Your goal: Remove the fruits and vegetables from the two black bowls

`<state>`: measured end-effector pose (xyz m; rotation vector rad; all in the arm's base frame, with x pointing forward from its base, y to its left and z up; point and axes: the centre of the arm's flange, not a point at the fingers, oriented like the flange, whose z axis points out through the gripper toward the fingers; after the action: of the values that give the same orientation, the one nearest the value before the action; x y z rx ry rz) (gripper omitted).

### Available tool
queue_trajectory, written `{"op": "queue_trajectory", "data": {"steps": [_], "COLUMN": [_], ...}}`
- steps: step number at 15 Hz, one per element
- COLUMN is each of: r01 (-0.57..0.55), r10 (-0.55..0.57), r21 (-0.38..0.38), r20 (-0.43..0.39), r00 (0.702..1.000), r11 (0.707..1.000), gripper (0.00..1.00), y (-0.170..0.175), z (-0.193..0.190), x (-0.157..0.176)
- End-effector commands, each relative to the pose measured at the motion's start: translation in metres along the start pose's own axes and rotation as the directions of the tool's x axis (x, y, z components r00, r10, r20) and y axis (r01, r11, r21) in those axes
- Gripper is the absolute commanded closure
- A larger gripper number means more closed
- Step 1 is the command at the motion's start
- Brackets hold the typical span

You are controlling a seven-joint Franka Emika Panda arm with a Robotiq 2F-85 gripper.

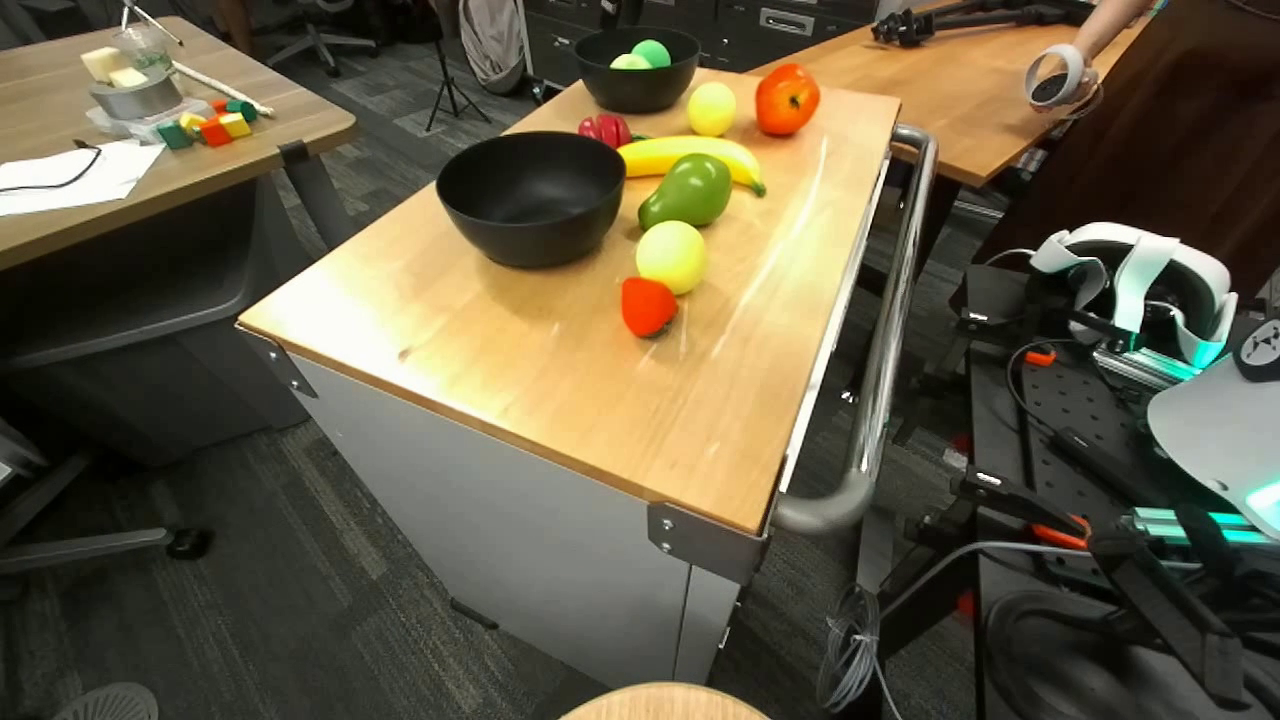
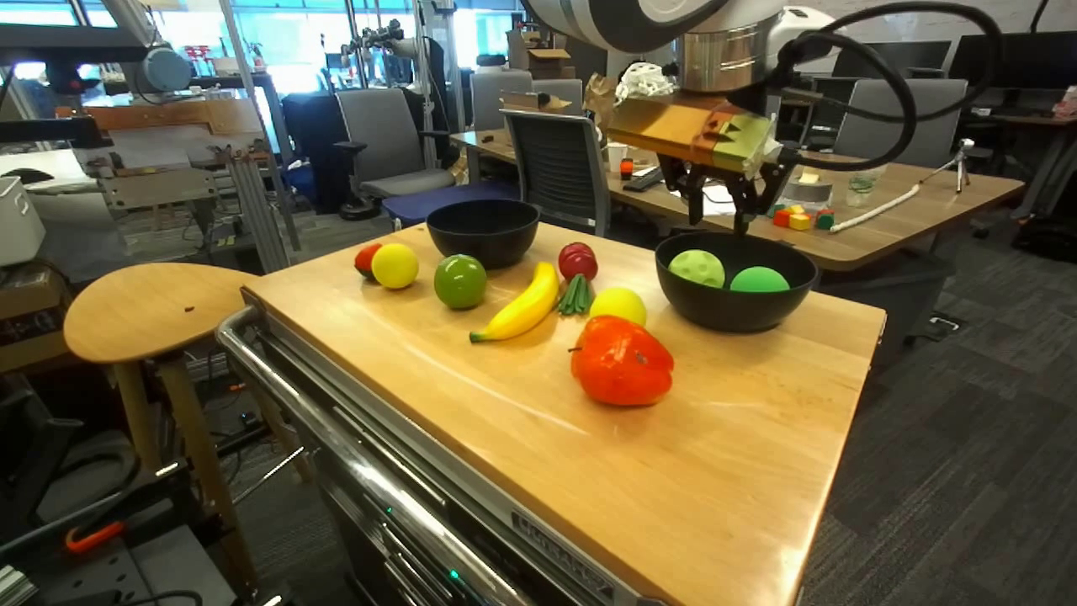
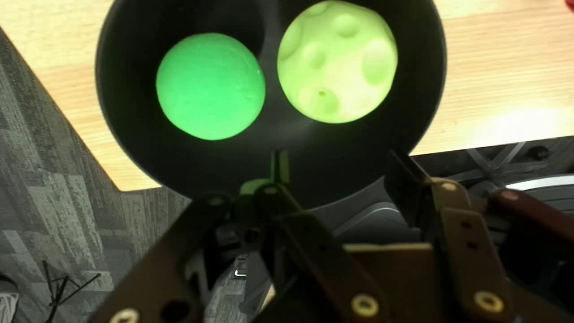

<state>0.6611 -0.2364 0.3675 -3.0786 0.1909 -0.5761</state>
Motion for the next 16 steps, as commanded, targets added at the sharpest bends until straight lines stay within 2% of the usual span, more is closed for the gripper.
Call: {"op": "queue_trajectory", "data": {"steps": [1, 3, 4, 9, 16], "r01": [-0.041, -0.048, -0.045, -0.009, 0.072], "r10": [0.040, 0.048, 0.045, 0.013, -0.061], "r21": [-0.039, -0.052, -0.061, -0.105, -0.144], "r20": [-0.010, -0.002, 0.002, 0.029, 0.080], "r00": [0.999, 0.999, 0.999, 0.999, 0.995], "r11": [0.998, 0.997, 0.997, 0.994, 0.987], "gripper": [0.27, 0.30, 0.28, 0.36, 0.31], "y": [0.005, 0.004, 0.002, -0.003, -0.013], "z": [0.012, 0.019, 0.022, 0.043, 0.070], "x": [0.022, 0.022, 0.022, 0.016, -0.001]}}
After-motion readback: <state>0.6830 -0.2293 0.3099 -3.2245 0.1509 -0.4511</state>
